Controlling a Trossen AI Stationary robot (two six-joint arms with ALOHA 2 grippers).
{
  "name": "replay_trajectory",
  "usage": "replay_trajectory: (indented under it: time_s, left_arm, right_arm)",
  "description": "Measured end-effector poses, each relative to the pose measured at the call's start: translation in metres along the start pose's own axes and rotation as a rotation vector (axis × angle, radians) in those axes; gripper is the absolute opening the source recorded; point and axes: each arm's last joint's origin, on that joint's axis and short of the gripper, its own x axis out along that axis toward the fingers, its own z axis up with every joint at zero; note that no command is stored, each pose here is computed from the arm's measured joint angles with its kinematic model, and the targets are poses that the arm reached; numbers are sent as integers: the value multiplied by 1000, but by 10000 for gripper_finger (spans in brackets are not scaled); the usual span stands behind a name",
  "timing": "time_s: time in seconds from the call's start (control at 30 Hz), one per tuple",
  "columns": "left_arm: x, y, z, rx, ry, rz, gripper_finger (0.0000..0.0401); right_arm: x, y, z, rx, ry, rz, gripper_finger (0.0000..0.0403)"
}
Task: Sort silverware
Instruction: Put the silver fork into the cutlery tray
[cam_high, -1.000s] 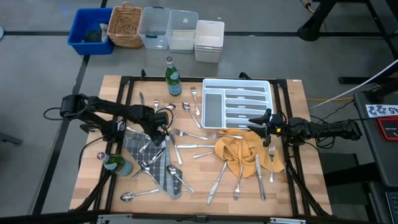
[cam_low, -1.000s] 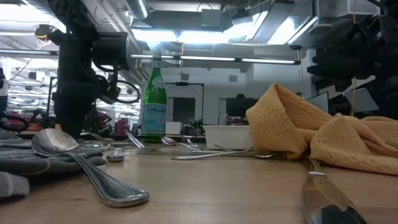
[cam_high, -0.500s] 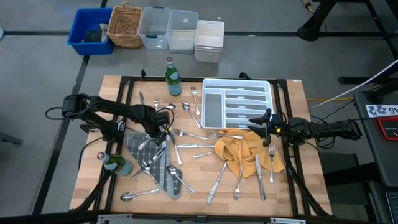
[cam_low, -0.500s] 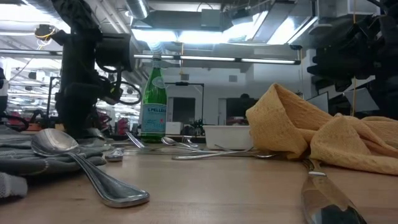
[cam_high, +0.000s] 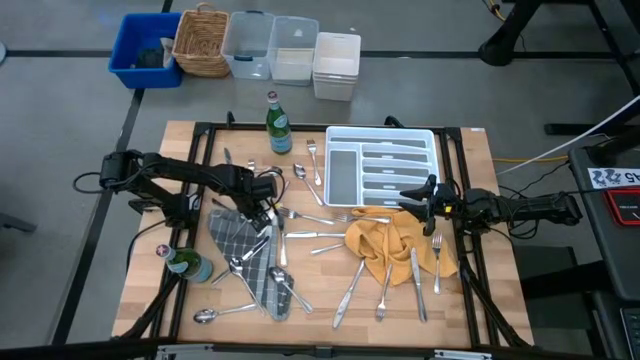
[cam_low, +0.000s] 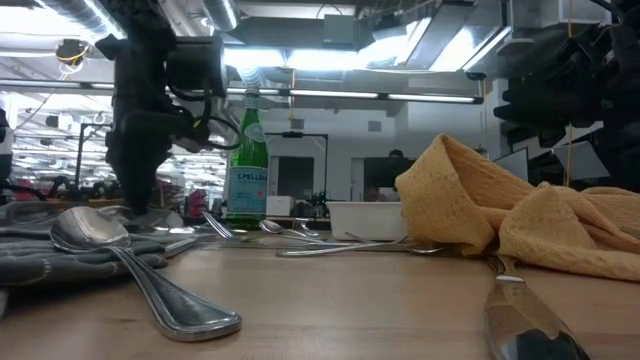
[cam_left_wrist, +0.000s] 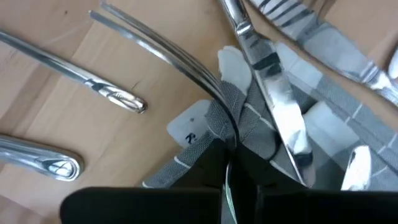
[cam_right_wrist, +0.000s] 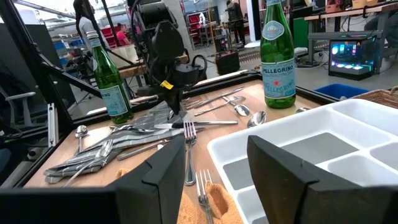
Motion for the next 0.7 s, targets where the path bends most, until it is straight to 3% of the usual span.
replay_trajectory:
  time_s: [0.4,0.7]
  left_arm:
    - [0,0,1,1,-6,-2,25]
    - [0,0,0,1,-5,-2,9]
  right_arm:
    - [0,0,0,0,0,0,175]
    - [0,0,0,0,0,0,175]
